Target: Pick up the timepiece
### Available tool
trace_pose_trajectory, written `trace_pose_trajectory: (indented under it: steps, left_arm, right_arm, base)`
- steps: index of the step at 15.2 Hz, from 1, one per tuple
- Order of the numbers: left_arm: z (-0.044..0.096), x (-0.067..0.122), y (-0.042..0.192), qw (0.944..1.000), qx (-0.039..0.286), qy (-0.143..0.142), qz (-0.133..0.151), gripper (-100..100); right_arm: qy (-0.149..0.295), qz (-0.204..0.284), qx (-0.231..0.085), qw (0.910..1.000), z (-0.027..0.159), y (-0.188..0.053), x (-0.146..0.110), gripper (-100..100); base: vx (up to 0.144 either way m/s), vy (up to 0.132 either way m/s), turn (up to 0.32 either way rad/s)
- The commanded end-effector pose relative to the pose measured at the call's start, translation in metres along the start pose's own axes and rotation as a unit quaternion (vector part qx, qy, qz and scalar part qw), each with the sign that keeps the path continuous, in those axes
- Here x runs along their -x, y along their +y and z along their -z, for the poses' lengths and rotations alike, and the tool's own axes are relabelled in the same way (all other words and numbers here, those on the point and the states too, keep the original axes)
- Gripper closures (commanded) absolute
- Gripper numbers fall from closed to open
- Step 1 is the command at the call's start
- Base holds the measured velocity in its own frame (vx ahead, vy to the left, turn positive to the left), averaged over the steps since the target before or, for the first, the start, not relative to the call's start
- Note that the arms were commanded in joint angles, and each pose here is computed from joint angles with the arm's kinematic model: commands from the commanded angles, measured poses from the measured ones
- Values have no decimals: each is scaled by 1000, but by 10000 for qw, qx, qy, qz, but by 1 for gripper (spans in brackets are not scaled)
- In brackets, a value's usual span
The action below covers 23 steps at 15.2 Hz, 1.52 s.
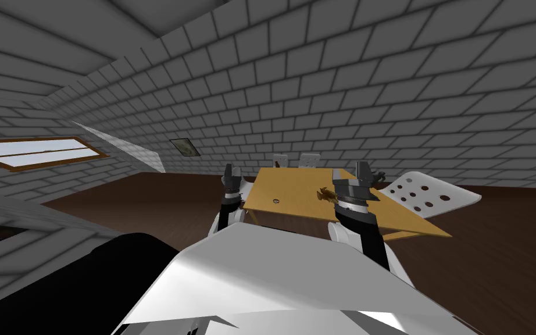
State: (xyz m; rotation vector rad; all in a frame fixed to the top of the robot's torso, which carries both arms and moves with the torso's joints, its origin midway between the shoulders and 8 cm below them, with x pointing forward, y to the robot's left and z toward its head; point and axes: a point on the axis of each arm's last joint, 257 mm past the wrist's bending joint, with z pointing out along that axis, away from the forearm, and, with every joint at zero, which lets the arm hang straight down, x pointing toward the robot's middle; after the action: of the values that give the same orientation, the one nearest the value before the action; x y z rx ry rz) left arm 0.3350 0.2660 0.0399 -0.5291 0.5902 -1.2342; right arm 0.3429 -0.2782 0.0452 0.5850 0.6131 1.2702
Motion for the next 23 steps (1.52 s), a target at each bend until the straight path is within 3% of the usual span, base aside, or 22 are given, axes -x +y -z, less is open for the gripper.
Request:
trace_pose_trajectory:
  steps: [1,4,7,13,14,17,23]
  left_arm:
    - [1,-1,12,9998,157,123,-24,-100]
    - [4,0,41,9981,546,290,-61,-100]
    - [5,2,54,9967,732,332,-73,-100]
    - [14,14,101,9895,1391,374,-100,-100]
    - [18,20,117,9860,1628,356,-104,-100]
    - [23,27,136,9810,1911,320,-105,-100]
    - [43,52,191,9621,2725,110,-78,-100]
  right_arm:
    - [0,0,0,10000,0,0,0,0]
    - [0,-1,0,10000,0,0,0,0]
    - [0,-1,0,10000,0,0,0,0]
    - [0,-1,0,10000,0,0,0,0]
    - [0,-1,0,10000,0,0,0,0]
    - [0,-1,0,10000,0,0,0,0]
    - [0,-1,1,10000,0,0,0,0]
  base:
    - [-4,-10,-68]
    - [-15,-32,-129]
    - [-12,-35,-78]
    - [-12,-33,-105]
    - [-10,-38,-134]
    - [-11,-43,-130]
    - [-12,-48,-138]
